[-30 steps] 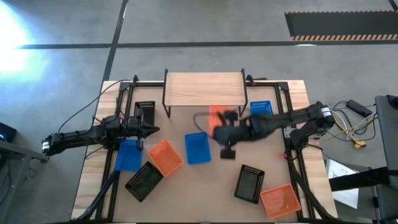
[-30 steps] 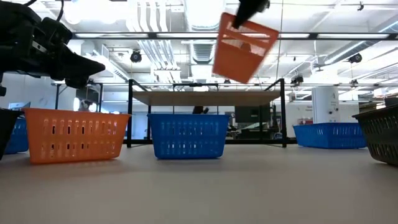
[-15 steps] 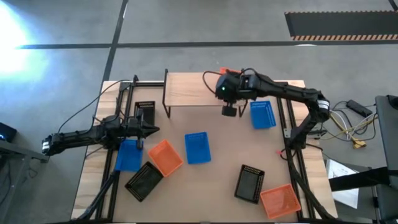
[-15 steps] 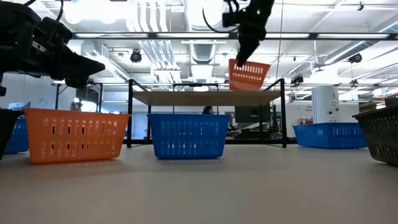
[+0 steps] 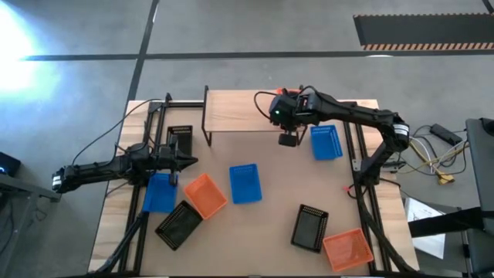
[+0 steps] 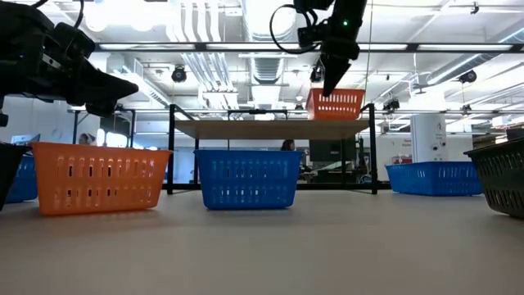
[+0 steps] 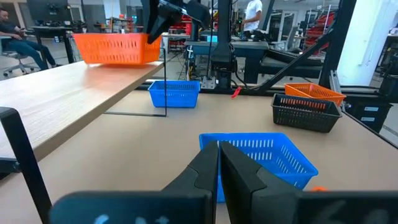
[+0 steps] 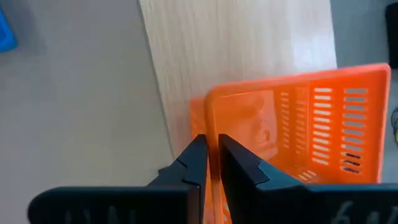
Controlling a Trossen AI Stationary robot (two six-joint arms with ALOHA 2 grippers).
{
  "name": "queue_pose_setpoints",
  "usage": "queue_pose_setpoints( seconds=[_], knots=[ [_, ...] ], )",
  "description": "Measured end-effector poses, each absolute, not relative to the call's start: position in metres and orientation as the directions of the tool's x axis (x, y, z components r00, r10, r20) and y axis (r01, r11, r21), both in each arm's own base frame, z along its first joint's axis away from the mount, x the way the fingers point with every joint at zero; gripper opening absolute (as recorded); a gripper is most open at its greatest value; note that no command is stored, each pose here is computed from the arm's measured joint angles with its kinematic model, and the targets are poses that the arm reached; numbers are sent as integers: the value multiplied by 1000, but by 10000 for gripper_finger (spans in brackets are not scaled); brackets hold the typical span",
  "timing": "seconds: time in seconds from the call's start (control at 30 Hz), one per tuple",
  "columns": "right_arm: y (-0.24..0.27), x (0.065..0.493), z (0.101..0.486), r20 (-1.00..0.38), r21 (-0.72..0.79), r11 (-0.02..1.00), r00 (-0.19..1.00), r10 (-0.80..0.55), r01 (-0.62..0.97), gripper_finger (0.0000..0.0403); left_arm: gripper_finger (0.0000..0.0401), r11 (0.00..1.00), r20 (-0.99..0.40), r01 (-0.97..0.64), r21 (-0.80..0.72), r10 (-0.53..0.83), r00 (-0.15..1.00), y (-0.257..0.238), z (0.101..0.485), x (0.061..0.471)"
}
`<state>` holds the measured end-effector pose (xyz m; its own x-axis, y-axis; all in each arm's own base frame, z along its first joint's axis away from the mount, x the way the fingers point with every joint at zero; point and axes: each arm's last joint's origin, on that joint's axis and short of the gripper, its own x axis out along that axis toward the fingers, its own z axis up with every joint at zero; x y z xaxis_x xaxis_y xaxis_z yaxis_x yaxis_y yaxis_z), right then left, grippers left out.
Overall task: Stack baskets on shelf by color
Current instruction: Put the middle orange bin on the shelf, then put the right black bin on the shelf
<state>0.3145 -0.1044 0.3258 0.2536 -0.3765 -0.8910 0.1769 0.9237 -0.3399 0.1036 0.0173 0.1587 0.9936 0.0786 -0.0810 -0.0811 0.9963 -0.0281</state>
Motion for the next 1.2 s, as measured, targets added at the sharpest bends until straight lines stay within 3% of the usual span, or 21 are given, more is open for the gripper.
queue_pose_setpoints(
  seconds=[0.27,0.53,0.93,1.2],
  knots=[
    [-105,313,319,-894,-366,919,218,-392,149,106,0,996,-81,-81,-28,78,994,17,159,104],
    [-81,312,340,-894,-325,919,244,-375,223,173,0,996,-82,-80,-28,78,994,17,159,104],
    [86,314,310,-902,-157,974,378,-209,165,147,0,996,-81,-81,-28,78,994,17,159,104],
    [185,280,279,-909,87,913,406,-90,398,126,0,996,-81,-81,-28,78,994,17,159,104]
  ],
)
